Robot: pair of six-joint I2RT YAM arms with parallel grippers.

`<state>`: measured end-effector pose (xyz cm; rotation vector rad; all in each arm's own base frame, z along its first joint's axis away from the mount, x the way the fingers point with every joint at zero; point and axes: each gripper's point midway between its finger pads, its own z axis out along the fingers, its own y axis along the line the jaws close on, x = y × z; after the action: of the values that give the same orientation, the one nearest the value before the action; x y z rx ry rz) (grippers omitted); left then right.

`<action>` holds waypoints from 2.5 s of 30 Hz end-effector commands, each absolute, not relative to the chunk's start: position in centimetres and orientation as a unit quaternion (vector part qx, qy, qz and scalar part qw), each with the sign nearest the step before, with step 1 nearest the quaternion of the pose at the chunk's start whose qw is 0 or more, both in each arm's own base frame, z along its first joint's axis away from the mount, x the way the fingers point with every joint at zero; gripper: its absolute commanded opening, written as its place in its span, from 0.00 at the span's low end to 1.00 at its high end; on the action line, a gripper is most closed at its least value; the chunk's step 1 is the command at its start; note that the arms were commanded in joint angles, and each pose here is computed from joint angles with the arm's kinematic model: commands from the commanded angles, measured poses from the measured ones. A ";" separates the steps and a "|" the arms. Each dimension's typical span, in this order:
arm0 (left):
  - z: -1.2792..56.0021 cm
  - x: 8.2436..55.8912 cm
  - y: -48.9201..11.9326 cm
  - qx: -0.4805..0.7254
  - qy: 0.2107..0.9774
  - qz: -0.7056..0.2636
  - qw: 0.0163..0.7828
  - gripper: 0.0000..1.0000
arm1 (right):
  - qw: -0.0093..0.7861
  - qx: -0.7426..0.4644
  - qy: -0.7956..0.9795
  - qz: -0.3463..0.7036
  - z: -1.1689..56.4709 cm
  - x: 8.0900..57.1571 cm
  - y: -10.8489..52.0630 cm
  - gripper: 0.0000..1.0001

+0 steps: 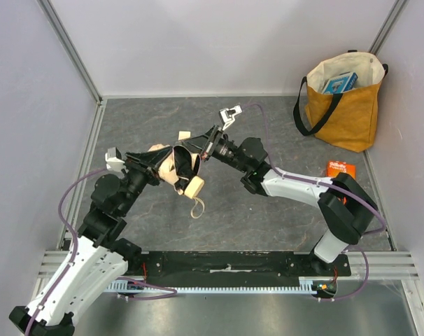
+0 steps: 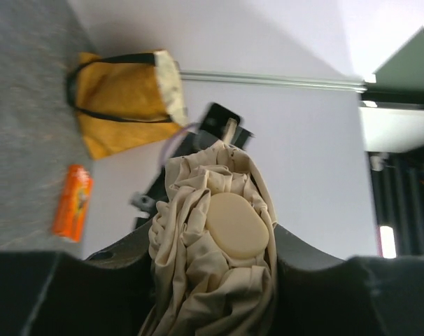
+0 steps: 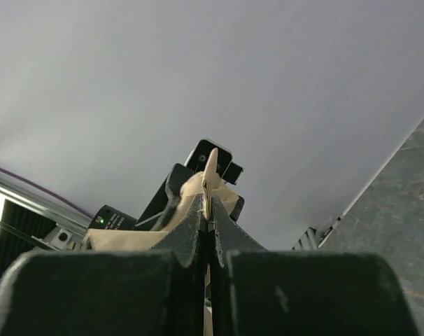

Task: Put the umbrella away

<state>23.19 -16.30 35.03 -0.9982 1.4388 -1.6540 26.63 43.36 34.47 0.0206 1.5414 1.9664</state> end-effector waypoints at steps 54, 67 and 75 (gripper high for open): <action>8.0 22.5 -11.4 -0.430 0.846 -0.156 0.272 0.02 | 0.646 -0.500 0.523 0.241 31.4 8.6 49.0 0.00; 8.8 24.6 -14.6 -0.394 0.854 -0.205 0.270 0.02 | 0.569 -0.524 0.568 0.279 23.4 10.7 48.1 0.00; 9.3 29.0 -15.6 -0.389 0.833 -0.184 0.348 0.02 | 0.592 -0.563 0.536 0.213 18.7 13.9 46.1 0.00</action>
<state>22.07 -15.55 6.09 -0.9872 2.4617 -0.4576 16.75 42.43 12.60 -1.3537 1.5069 0.2737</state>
